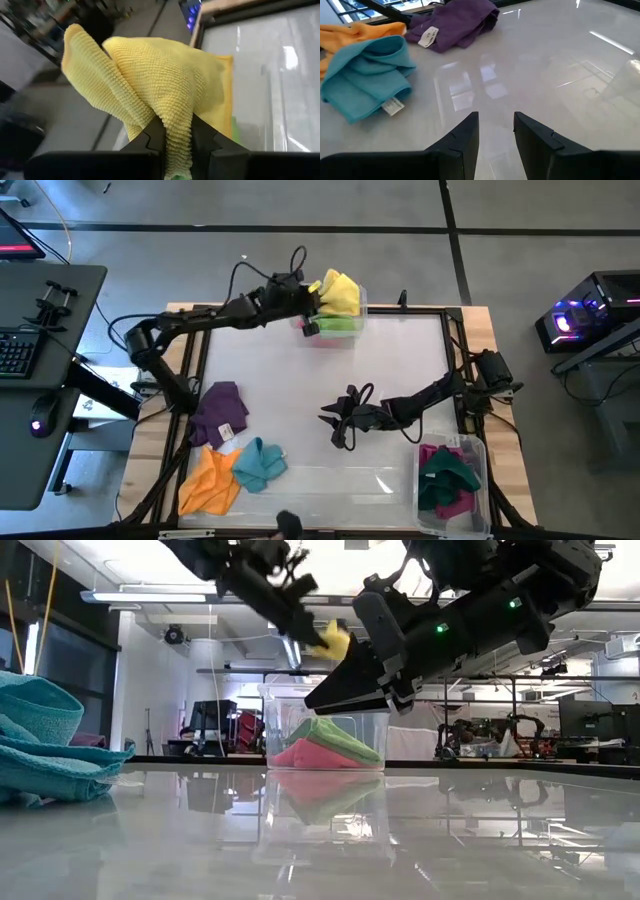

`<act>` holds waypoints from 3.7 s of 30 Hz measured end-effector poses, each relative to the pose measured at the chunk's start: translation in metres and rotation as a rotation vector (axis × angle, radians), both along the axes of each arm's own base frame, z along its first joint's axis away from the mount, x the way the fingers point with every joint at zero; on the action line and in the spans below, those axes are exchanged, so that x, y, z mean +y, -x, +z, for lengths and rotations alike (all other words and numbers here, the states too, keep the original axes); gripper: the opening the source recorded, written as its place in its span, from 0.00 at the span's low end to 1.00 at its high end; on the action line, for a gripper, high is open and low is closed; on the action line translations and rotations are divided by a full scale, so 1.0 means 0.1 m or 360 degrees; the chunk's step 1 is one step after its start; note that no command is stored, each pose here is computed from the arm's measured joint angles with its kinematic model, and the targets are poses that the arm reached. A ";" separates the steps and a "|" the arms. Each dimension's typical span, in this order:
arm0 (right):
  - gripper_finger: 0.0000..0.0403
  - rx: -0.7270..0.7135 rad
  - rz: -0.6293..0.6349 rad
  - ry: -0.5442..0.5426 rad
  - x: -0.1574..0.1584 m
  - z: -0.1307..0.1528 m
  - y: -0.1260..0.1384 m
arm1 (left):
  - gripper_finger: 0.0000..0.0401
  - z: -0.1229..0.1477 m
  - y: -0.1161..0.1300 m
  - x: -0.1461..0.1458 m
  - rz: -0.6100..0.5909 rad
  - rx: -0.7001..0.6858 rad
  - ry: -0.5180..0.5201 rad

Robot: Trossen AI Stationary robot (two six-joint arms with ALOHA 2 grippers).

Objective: Sort towels by color in basket
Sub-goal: Put the yellow microfiber cloth into the top transparent bin, then put the purple microfiber cloth into the bottom transparent bin

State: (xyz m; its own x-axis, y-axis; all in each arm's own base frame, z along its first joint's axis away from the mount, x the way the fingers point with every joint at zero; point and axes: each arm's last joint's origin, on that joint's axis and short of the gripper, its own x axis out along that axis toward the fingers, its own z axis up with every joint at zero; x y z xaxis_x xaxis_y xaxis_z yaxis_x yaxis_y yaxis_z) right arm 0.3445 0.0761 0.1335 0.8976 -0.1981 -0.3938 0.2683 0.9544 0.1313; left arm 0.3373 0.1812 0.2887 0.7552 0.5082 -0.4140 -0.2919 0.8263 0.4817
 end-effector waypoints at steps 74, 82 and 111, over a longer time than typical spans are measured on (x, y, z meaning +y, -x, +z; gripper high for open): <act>0.29 0.0074 0.0003 0.0093 0.07 -0.04 0.04 | 0.26 -0.50 0.87 -2.12 -0.0051 -0.0018 0.0406; 0.29 0.0105 -0.0064 0.0165 0.05 -0.13 0.03 | 0.26 -0.47 1.42 -2.46 0.0112 0.0115 0.0554; 0.29 0.0078 -0.0102 0.0151 0.06 -0.37 -0.02 | 0.26 -0.82 1.78 -3.27 -0.0067 0.0424 0.0946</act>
State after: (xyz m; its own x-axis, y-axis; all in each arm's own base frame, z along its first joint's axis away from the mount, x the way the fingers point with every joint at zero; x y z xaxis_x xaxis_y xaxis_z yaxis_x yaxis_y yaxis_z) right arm 0.3465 0.0822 0.0966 0.8620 -0.2928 -0.4138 0.3329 0.9426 0.0263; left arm 0.1588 -0.1455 0.2069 0.6022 0.1072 -0.7911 -0.1875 0.9822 -0.0097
